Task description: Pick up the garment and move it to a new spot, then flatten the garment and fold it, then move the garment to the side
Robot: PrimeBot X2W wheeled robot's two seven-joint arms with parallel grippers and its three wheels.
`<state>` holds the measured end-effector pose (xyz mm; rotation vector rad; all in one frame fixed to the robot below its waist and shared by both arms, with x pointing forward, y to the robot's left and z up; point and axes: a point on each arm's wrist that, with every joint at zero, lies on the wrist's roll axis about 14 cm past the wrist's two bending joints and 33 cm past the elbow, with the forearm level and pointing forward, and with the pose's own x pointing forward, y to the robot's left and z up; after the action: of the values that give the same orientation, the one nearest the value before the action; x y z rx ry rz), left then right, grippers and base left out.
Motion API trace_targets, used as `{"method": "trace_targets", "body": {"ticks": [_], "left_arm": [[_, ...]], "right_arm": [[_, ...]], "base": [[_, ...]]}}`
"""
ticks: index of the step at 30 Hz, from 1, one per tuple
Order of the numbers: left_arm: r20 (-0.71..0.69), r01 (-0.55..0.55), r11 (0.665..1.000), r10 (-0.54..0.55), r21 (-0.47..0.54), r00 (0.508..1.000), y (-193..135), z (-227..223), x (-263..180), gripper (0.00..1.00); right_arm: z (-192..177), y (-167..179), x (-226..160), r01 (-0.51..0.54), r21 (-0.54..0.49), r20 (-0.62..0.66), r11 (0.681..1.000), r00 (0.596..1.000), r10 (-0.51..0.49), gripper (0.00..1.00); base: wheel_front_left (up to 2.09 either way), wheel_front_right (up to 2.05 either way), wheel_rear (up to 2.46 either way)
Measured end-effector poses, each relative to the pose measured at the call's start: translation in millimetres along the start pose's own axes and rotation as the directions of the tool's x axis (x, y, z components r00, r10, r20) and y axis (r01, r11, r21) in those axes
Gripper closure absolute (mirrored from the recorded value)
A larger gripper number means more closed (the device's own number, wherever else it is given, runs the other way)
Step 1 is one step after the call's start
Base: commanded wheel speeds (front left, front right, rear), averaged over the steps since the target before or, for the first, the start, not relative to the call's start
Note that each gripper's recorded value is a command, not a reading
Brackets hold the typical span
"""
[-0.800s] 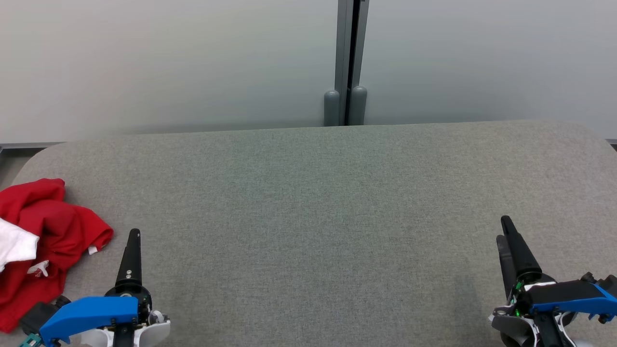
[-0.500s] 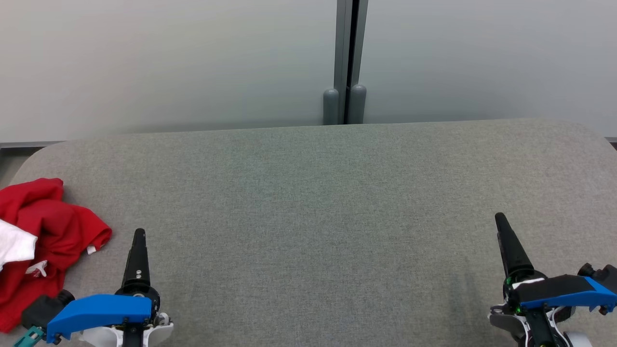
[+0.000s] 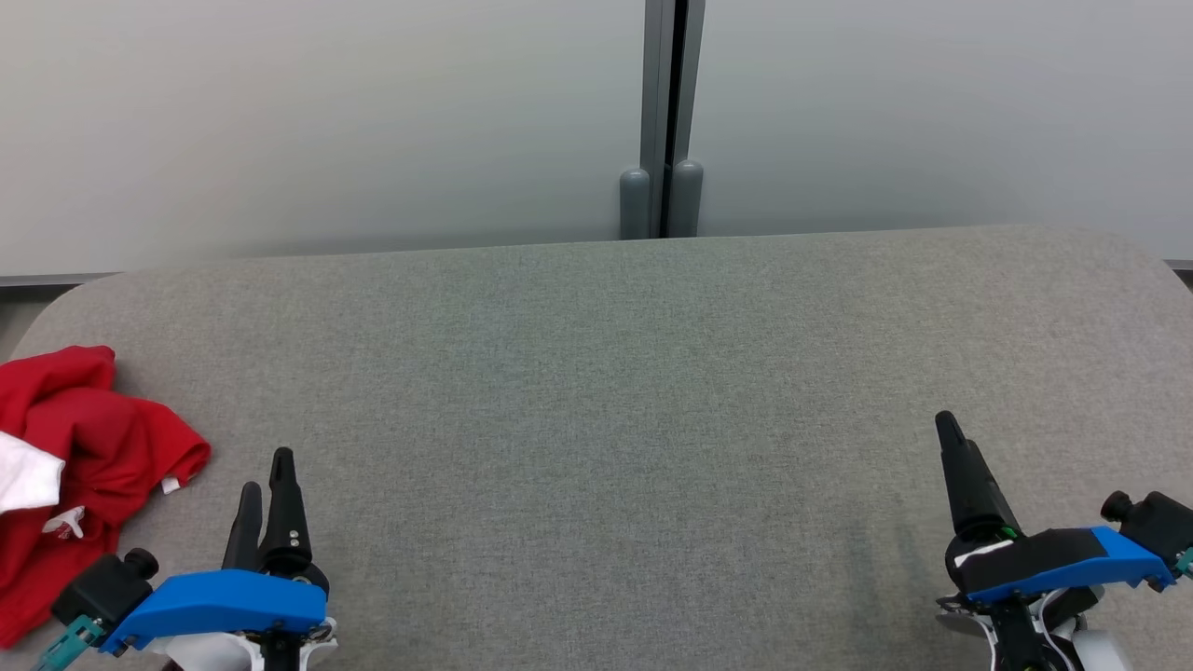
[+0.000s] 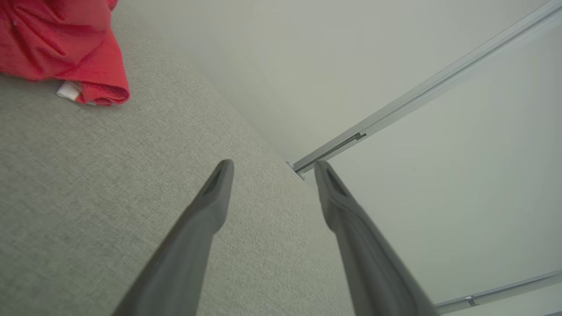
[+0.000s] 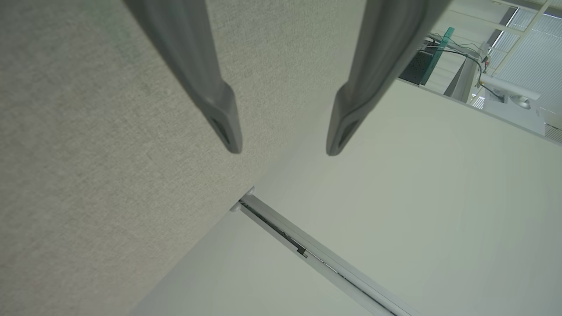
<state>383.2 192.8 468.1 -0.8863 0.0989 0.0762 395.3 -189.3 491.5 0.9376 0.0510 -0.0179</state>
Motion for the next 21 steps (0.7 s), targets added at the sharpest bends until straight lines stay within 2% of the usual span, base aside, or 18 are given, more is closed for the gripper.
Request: {"method": "trace_targets", "body": {"ticks": [9,21], "left_arm": [[-0.014,0.014,0.99,-0.013,0.141,1.0,-2,-6,0,0.0],[-0.029,0.036,0.951,-0.029,0.307,0.999,-3,-12,-1,0.0]], "right_arm": [[-4,2,0,-0.014,-0.143,-0.011,0.99,1.0,0.012,0.0],[-3,-4,-2,-0.009,-0.316,-0.004,0.949,1.0,0.009,0.0]], "base": [[0.0,0.0,0.0],[0.0,0.0,0.0]]}}
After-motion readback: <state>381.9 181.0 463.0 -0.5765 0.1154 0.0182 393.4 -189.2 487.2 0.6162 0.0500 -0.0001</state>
